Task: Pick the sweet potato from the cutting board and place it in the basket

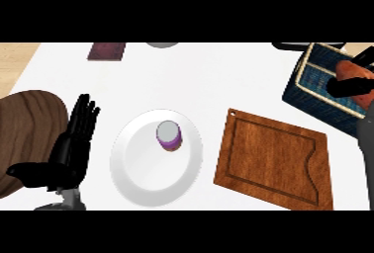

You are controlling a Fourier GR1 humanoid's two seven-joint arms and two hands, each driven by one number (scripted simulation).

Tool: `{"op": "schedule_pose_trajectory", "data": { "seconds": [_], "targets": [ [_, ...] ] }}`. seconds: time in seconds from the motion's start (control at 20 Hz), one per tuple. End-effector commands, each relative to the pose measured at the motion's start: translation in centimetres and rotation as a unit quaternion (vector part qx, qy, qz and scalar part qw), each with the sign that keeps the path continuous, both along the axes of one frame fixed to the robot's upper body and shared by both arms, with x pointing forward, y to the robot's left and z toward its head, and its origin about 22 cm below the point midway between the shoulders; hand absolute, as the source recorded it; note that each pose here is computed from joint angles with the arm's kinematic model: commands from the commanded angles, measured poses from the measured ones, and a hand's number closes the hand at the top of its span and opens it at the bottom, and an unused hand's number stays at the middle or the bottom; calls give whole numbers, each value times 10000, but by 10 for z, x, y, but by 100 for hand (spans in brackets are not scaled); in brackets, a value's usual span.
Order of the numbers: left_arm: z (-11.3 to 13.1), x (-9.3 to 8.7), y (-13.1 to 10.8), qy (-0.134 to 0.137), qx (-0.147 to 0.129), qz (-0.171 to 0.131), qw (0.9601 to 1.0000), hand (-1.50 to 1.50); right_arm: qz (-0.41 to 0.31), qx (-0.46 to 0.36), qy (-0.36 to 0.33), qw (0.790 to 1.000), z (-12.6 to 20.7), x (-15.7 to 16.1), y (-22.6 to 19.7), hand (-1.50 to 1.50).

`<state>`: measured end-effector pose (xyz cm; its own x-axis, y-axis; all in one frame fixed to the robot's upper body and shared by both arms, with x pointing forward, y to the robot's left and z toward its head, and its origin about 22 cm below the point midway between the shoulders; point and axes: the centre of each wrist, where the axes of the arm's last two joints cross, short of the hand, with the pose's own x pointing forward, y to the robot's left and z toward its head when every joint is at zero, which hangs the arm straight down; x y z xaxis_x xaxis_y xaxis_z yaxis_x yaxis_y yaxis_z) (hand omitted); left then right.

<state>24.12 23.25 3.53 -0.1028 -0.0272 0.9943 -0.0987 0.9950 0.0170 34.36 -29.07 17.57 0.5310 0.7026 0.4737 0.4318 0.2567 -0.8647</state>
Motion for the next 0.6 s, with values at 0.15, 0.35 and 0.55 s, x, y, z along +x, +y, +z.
{"op": "schedule_pose_trajectory", "data": {
  "seconds": [0.15, 0.35, 0.55],
  "targets": [
    [-17, -2, -4, -22, -29, -115, 9999, 0, 30, 124, 81, 9999, -18, 7, -14, 150],
    [10, 5, 0, 44, 51, 19, 10000, 0, -85, 236, 8, 9997, -56, 8, -45, 150],
    [2, -2, -5, 53, 26, -99, 9999, 0, -69, 329, -18, 9994, -59, 16, -43, 150]
  ]
}}
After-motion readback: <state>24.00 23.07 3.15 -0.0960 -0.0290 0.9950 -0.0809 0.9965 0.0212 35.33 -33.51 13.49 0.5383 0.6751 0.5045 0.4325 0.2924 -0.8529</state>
